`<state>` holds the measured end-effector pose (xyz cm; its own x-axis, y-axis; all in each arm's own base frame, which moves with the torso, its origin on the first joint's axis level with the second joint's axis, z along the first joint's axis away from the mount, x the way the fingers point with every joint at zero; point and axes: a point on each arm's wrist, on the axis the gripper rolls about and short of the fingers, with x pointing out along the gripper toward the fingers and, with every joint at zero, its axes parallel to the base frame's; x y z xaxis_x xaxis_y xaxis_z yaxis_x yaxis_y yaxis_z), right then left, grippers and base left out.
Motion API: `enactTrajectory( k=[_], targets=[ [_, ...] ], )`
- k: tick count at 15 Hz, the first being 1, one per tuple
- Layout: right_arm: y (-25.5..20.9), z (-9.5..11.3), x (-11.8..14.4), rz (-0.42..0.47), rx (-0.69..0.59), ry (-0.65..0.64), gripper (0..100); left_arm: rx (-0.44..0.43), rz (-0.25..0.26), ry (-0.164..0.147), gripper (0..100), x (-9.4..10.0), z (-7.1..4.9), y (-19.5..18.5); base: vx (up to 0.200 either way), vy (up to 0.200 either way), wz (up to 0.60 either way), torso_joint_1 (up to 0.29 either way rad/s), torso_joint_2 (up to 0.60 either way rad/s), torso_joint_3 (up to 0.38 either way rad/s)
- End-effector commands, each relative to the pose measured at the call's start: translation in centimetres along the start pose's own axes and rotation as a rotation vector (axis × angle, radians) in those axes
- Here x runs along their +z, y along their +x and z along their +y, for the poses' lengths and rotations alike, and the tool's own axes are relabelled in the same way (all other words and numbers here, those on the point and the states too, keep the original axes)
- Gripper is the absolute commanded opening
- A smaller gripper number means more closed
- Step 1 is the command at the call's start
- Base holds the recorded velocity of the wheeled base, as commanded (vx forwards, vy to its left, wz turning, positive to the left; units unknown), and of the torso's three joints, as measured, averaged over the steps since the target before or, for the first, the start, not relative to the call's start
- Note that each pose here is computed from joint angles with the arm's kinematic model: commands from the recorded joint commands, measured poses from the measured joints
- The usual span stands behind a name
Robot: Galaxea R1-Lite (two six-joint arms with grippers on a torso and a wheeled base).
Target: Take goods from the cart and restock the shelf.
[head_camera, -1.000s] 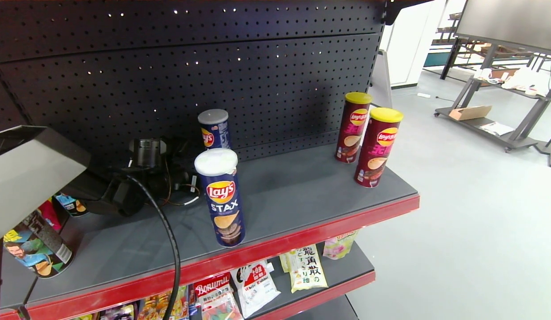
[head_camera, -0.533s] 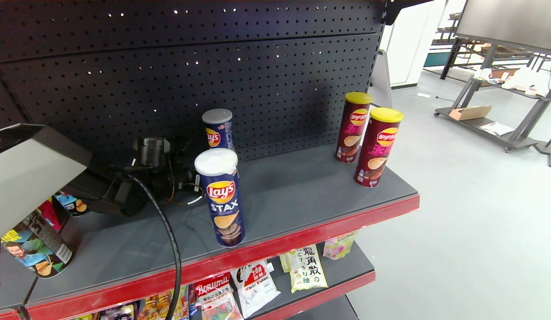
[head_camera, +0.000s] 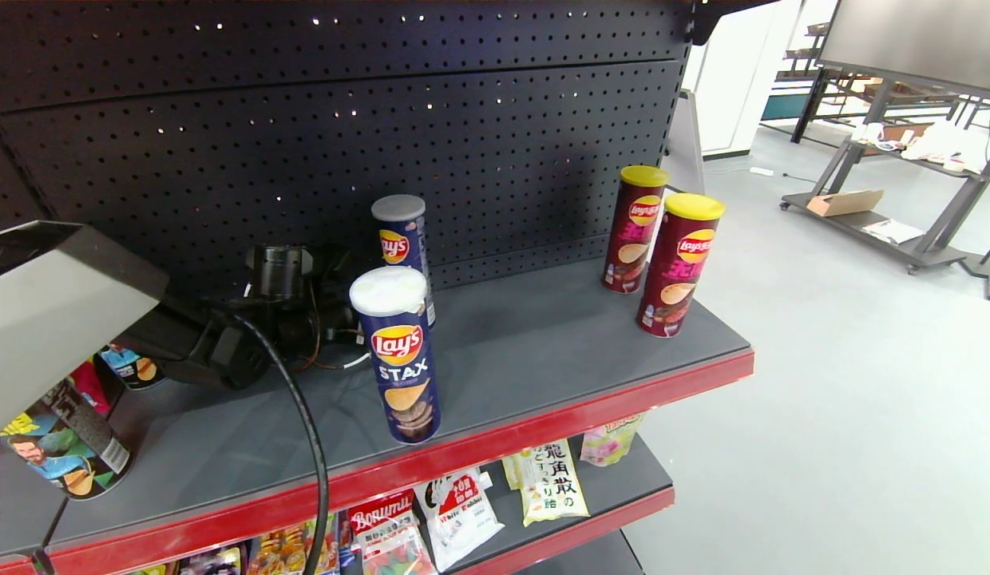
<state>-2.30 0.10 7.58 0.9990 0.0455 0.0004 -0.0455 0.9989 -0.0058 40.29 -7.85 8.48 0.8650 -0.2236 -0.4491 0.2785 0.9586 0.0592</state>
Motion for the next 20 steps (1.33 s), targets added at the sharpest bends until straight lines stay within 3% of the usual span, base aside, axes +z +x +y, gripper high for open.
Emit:
enactTrajectory(
  k=[1, 6, 11, 14, 15, 16, 18, 20],
  targets=[
    [0.0, 0.0, 0.0, 0.000, 0.000, 0.000, 100, -0.006, -0.005, -0.006, 100, 0.2, -0.3, -0.2, 0.000, 0.000, 0.00, 0.000, 0.00, 0.000],
    [0.0, 0.0, 0.0, 0.000, -0.001, 0.000, 100, -0.008, -0.010, -0.012, 100, 0.5, -0.4, -0.6, 0.000, 0.000, 0.00, 0.000, 0.00, 0.000],
    [0.0, 0.0, 0.0, 0.000, 0.000, 0.000, 100, -0.005, -0.004, -0.050, 100, 0.8, -0.3, -3.7, 0.000, 0.000, 0.00, 0.000, 0.00, 0.000],
    [0.0, 0.0, 0.0, 0.000, -0.001, 0.000, 100, 0.045, -0.018, -0.065, 100, 2.8, 1.4, -9.5, 0.000, 0.000, 0.00, 0.000, 0.00, 0.000],
    [0.0, 0.0, 0.0, 0.000, 0.000, 0.000, 100, 0.048, -0.020, -0.066, 100, 3.0, 1.5, -10.5, 0.000, 0.000, 0.00, 0.000, 0.00, 0.000],
    [0.0, 0.0, 0.0, 0.000, 0.000, 0.000, 100, 0.058, -0.033, -0.069, 100, 3.2, 1.5, -13.8, 0.000, 0.000, 0.00, 0.000, 0.00, 0.000],
    [0.0, 0.0, 0.0, 0.000, 0.000, 0.000, 100, 0.060, -0.048, -0.078, 100, 2.0, 1.4, -18.7, 0.000, 0.000, 0.00, 0.000, 0.00, 0.000],
    [0.0, 0.0, 0.0, 0.000, 0.000, 0.000, 100, 0.008, -0.081, -0.078, 100, 0.8, 0.7, -24.2, 0.000, 0.000, 0.00, 0.000, 0.00, 0.000]
  ],
)
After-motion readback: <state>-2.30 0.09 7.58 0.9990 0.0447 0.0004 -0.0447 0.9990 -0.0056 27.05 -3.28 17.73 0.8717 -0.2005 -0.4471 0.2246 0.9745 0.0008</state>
